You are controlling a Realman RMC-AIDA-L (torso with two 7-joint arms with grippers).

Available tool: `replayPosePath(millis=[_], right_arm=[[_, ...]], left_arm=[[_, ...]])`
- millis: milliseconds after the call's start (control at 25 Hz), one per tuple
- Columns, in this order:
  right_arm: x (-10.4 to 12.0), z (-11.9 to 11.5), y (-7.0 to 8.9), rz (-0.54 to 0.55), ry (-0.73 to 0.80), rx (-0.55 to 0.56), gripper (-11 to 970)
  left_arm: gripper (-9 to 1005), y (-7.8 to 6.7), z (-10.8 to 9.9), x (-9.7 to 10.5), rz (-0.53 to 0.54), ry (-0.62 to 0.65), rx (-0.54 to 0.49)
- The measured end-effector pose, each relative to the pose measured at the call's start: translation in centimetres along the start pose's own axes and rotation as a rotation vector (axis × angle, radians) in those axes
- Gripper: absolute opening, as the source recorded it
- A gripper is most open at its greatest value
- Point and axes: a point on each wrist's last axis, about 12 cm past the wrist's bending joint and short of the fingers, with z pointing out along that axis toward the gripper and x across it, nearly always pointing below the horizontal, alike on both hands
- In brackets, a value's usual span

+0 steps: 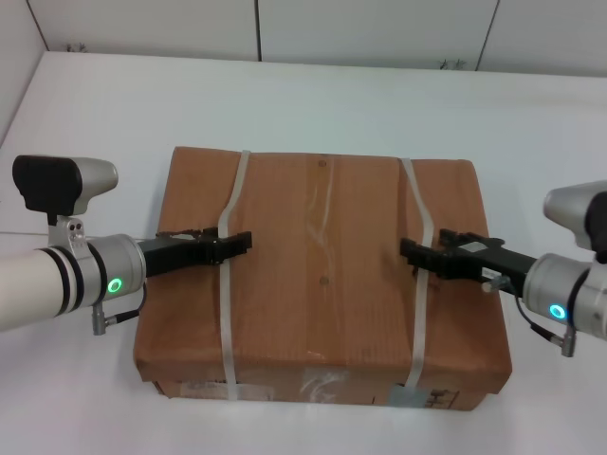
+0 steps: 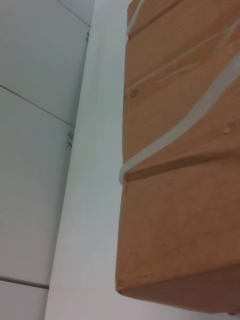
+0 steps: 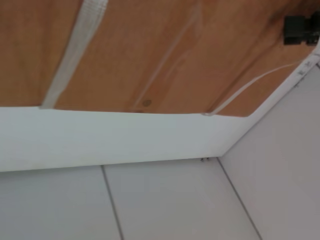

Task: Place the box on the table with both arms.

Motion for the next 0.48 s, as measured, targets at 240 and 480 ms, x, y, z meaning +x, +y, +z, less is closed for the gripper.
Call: replayPosePath(millis=[240, 480], right_arm=[[0.3, -1.0, -0.8, 0.031, -0.041, 0.011, 790], [0.4, -1.8, -1.2, 0.048, -0.086, -0.003, 813]], left_arm=[[619, 0.0, 0.0, -0.2, -0.015, -0.017, 0.005], [629, 0.1, -0.1, -0.5, -0.014, -0.035, 0.007]])
